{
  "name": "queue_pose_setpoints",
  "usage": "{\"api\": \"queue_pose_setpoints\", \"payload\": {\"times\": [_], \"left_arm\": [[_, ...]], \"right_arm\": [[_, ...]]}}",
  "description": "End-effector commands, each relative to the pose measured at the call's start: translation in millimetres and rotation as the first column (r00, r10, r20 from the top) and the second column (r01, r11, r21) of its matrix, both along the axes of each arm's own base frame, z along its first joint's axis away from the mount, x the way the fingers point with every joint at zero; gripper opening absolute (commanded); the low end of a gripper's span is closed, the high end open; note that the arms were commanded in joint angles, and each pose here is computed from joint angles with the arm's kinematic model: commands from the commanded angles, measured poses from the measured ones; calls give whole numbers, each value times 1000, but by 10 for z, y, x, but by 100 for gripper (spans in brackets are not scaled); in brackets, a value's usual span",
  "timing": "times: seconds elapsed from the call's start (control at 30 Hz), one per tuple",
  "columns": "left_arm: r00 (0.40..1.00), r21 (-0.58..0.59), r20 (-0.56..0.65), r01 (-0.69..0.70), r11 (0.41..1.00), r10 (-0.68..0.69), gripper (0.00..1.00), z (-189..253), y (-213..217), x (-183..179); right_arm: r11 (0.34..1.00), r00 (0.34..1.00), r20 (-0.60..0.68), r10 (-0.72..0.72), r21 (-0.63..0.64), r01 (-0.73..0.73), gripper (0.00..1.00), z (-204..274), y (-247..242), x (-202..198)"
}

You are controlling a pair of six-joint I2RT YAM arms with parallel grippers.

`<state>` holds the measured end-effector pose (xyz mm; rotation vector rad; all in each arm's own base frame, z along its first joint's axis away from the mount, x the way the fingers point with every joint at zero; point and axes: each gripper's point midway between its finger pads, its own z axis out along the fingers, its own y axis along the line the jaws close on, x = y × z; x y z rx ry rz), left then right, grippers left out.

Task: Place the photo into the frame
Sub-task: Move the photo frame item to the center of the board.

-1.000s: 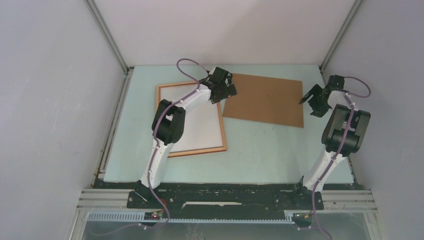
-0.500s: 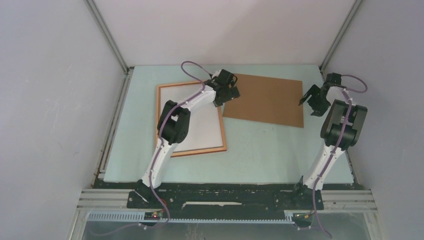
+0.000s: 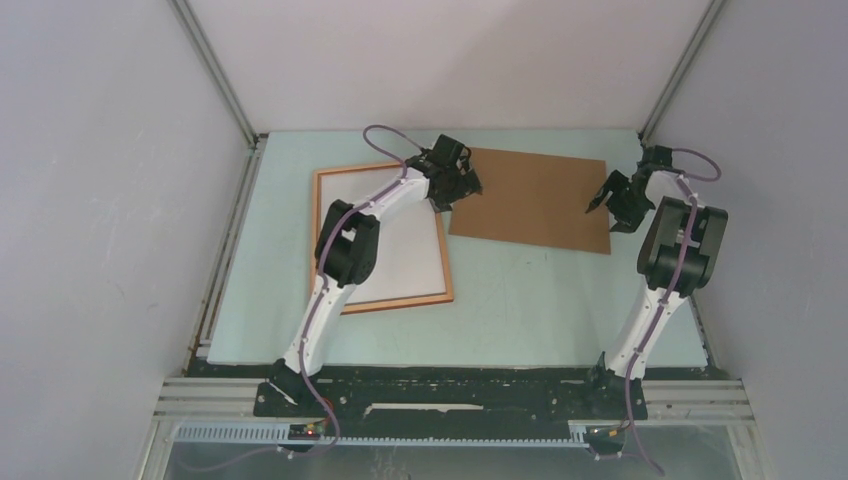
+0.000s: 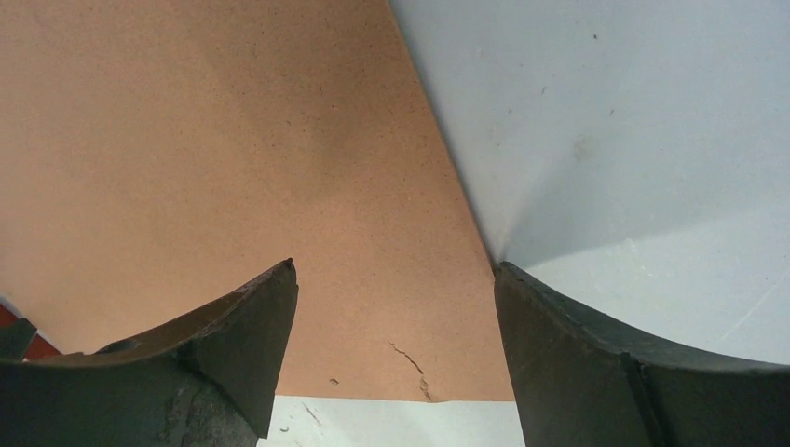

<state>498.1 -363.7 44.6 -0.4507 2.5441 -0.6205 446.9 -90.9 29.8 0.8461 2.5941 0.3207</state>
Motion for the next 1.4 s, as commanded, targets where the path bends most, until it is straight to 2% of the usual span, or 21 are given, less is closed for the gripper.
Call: {"api": "queue_pose_setpoints", "payload": {"times": [0.0, 0.3, 0.47, 0.67, 0.83, 1.2, 1.37], "left_arm": [[997, -152, 23, 71, 986, -68, 89, 289, -282, -24], [980, -359, 113, 193, 913, -163, 84, 986, -601, -181], [970, -398, 167, 232, 888, -178, 84, 1361, -631, -325], [964, -430, 184, 253, 867, -190, 83, 1574, -594, -592], [970, -443, 164, 236, 865, -181, 83, 1508, -423, -831], [992, -389, 68, 122, 913, -104, 84, 912, 283, -1222], [994, -358, 48, 112, 927, -102, 85, 726, 450, -1342]], "right_arm": [[993, 997, 60, 40, 113, -46, 84, 187, 186, -6], [965, 991, 129, 18, 256, -51, 83, 241, 313, -51], [962, 990, 140, 15, 268, -53, 82, 284, 383, -113], [962, 991, 134, 29, 267, -64, 82, 278, 472, -201], [964, 990, 126, 70, 248, -99, 82, 268, 640, -281], [944, 975, 116, 191, 249, -214, 82, 203, 1208, -471], [936, 969, 109, 222, 255, -243, 82, 167, 1363, -517]]}}
